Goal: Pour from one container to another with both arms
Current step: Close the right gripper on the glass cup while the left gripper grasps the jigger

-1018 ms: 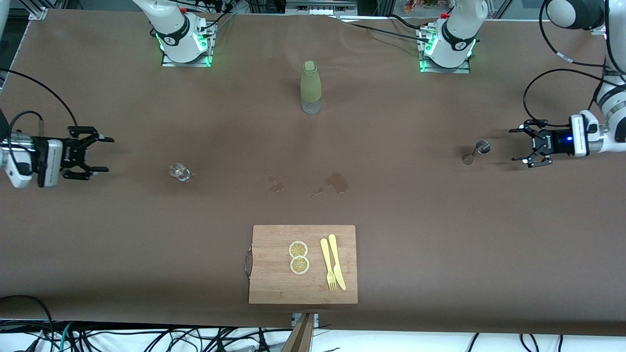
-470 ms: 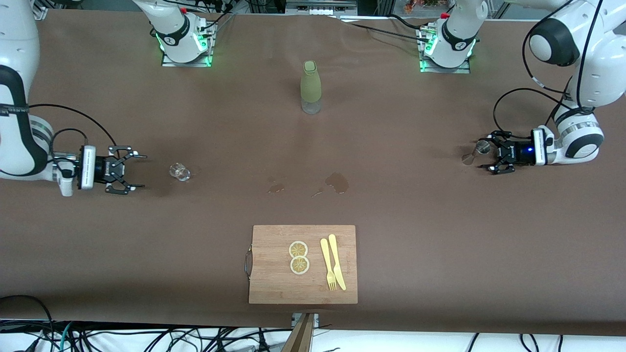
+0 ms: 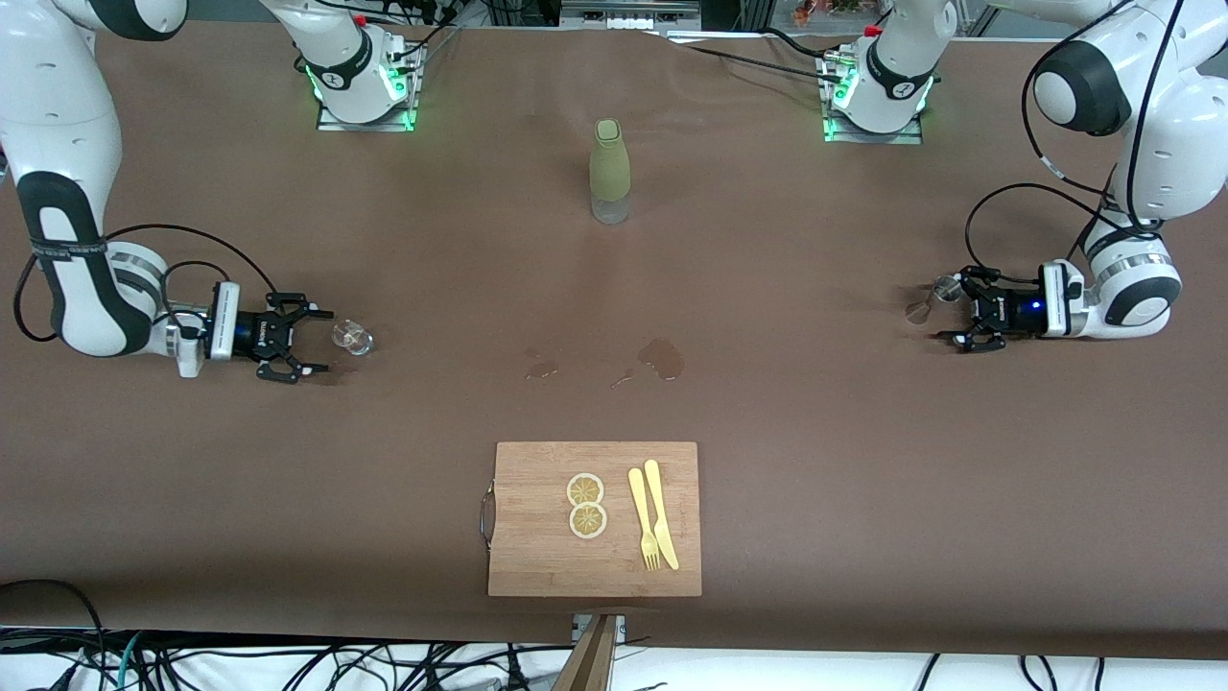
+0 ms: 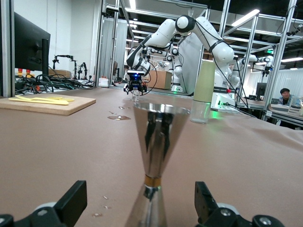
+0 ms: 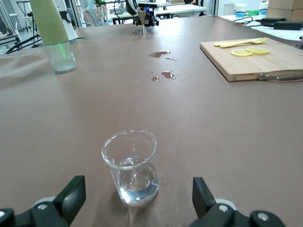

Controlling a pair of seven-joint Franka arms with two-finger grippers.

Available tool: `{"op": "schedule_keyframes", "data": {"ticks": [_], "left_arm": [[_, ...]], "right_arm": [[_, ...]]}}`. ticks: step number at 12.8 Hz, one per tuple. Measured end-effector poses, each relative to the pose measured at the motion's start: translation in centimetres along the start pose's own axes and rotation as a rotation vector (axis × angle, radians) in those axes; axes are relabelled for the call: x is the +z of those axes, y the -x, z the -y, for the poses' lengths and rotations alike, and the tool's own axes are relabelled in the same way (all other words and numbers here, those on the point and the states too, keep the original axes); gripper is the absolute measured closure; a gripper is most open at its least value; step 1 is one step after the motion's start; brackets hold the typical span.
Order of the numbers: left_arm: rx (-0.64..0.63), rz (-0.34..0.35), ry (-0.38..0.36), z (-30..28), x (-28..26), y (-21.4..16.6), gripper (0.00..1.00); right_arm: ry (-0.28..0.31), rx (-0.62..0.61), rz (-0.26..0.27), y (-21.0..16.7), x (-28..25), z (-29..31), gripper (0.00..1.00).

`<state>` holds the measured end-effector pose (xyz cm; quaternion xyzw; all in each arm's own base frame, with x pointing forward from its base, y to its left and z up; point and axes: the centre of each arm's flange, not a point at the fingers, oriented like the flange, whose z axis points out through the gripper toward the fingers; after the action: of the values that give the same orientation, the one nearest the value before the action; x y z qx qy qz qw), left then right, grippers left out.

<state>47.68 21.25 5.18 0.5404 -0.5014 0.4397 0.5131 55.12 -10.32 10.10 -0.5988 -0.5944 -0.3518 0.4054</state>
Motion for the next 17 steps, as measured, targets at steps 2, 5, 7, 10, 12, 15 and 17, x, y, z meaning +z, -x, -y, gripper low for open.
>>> {"op": "schedule_keyframes", "data": {"ticks": [2,5,7,10,12,15,17], "left_arm": [[0.007,-0.009,0.007,0.3,0.2,-0.2,0.0],[0.013,-0.029,0.022,0.6,1.3,-0.3,0.01],[0.015,-0.037,0.031,0.9,1.9,-0.3,0.06],[0.011,-0.043,0.038,0.8,2.0,-0.4,0.15],[0.005,-0.04,0.049,0.6,1.9,-0.3,0.13],[0.002,-0.038,0.053,0.4,1.8,-0.3,0.15],[0.0,-0.039,0.054,0.4,1.8,-0.3,0.22]], "right_arm": [[0.003,-0.034,-0.042,1.0,2.3,0.2,0.0],[-0.013,-0.058,-0.071,1.8,4.5,0.5,0.0],[-0.017,-0.062,-0.073,1.6,5.1,0.3,0.0],[-0.029,-0.064,-0.082,1.4,6.2,0.3,0.0],[-0.035,-0.067,-0.085,1.3,6.6,0.2,0.04],[-0.027,-0.069,-0.087,1.2,6.5,0.1,0.42],[-0.026,-0.069,-0.089,1.2,6.6,0.0,0.62]]}}
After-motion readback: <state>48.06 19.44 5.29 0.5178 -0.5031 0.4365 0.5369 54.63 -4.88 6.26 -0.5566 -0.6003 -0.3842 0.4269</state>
